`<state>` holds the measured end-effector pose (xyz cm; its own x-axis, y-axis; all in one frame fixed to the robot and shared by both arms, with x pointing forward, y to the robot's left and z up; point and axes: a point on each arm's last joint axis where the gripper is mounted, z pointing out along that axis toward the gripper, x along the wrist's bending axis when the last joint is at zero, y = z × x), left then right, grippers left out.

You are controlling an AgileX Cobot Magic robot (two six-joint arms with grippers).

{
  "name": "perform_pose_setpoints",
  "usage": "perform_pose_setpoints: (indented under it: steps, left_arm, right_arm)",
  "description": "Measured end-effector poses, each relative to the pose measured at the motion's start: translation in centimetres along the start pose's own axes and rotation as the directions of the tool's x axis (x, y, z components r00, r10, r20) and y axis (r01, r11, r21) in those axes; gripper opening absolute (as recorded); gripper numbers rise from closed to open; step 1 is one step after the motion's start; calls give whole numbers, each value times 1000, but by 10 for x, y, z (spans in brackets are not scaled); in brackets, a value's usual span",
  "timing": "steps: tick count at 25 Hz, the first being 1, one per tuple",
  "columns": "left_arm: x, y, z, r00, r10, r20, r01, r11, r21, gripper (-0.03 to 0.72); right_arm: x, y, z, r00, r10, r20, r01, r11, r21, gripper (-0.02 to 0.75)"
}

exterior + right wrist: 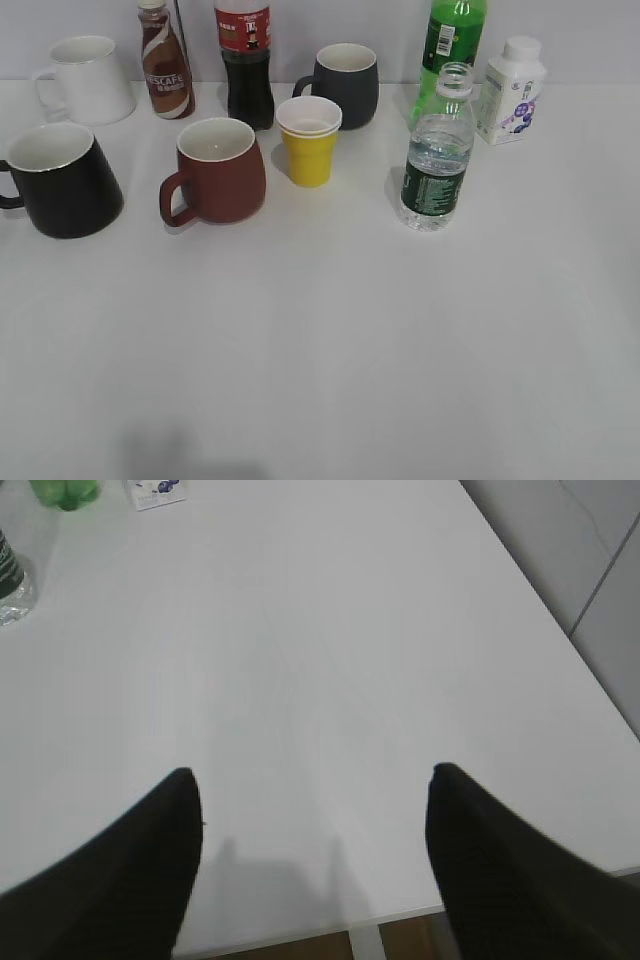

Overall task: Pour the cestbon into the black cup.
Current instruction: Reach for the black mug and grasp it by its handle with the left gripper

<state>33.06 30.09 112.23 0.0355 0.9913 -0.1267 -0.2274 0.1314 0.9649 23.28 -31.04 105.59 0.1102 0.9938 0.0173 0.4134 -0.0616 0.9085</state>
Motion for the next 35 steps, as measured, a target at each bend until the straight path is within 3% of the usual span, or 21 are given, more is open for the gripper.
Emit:
perform_pose_setpoints:
  steps: [4, 9, 11, 15, 17, 23, 27, 35]
  left_arm:
    - [3, -28, 44, 999, 39, -11, -38, 993, 115, 267]
    - [11, -86, 96, 998, 54, -26, -45, 959, 279, 352]
    - [13, -106, 109, 998, 57, -29, -46, 951, 307, 365]
    - [18, -142, 127, 997, 63, -34, -47, 936, 349, 372]
    - [20, -153, 131, 997, 64, -36, -47, 932, 360, 372]
    - [25, -179, 117, 996, 70, -46, -45, 914, 404, 373]
    - [31, -203, 104, 995, 79, -58, -43, 887, 459, 373]
    - [38, -251, 106, 994, 87, -62, -46, 873, 486, 373]
  right_arm:
    - [1, 0, 0, 1000, 7, -12, -7, 1000, 2, 525]
    - [2, 1, -1, 1000, -4, -24, 4, 1000, -9, 525]
    - [6, 10, -3, 997, -55, -61, 50, 995, -86, 525]
    - [20, 54, 4, 979, -151, -136, 84, 912, -402, 525]
    - [26, 75, 21, 975, -161, -152, 76, 889, -452, 525]
    - [37, 108, 108, 979, -160, -124, 103, 921, -376, 525]
    - [55, 109, 151, 968, -184, -167, 128, 945, -302, 525]
    - [88, 99, 172, 929, -243, -280, 169, 950, -262, 525]
